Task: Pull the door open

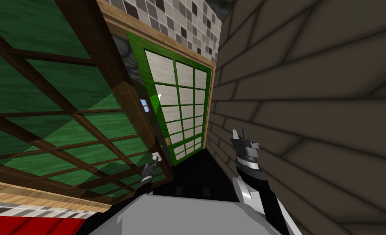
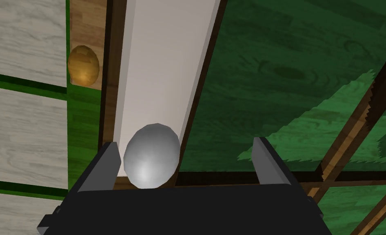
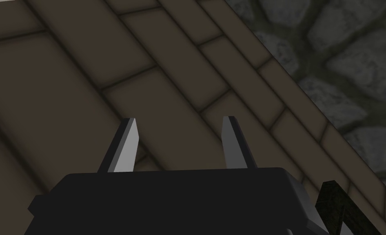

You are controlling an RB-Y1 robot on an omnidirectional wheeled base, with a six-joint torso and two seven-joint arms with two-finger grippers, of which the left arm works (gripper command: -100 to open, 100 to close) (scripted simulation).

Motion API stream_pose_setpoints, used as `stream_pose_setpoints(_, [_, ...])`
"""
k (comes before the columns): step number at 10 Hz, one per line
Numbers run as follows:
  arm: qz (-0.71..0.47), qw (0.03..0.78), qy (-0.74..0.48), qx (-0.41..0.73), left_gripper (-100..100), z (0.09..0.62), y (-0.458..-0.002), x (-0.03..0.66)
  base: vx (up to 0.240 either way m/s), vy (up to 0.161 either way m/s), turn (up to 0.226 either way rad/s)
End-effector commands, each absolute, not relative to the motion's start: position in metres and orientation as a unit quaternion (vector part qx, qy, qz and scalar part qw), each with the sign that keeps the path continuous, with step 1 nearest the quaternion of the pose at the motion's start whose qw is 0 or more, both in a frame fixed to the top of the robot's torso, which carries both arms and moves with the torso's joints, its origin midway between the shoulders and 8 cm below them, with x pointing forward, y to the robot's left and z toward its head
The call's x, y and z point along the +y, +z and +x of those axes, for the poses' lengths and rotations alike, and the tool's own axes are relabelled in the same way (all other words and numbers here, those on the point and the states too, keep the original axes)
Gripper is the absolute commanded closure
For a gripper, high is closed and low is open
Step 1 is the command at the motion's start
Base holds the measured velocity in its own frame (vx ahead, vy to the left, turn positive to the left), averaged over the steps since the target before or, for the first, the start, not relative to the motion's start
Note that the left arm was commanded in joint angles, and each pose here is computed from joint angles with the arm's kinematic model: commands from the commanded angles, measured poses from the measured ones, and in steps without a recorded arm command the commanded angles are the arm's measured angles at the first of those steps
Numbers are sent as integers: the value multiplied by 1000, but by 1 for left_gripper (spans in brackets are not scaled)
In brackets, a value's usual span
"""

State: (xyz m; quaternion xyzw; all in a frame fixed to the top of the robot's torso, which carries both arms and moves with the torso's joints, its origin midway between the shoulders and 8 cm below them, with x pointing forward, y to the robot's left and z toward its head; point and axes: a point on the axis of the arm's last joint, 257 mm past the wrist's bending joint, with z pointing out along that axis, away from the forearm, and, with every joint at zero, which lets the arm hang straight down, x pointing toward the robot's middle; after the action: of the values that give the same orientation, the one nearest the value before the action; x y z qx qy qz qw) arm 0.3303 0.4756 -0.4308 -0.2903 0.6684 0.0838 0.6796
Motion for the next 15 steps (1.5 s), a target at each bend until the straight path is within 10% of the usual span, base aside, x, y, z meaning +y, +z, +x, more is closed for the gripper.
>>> stream_pose_setpoints(1, [-305, 677, 83, 665, 100, 322, -431, 487, -22, 3, -10])
stream_pose_setpoints(15, [-409, 687, -46, 599, 100, 336, -424, 485, -28, 7, -33])
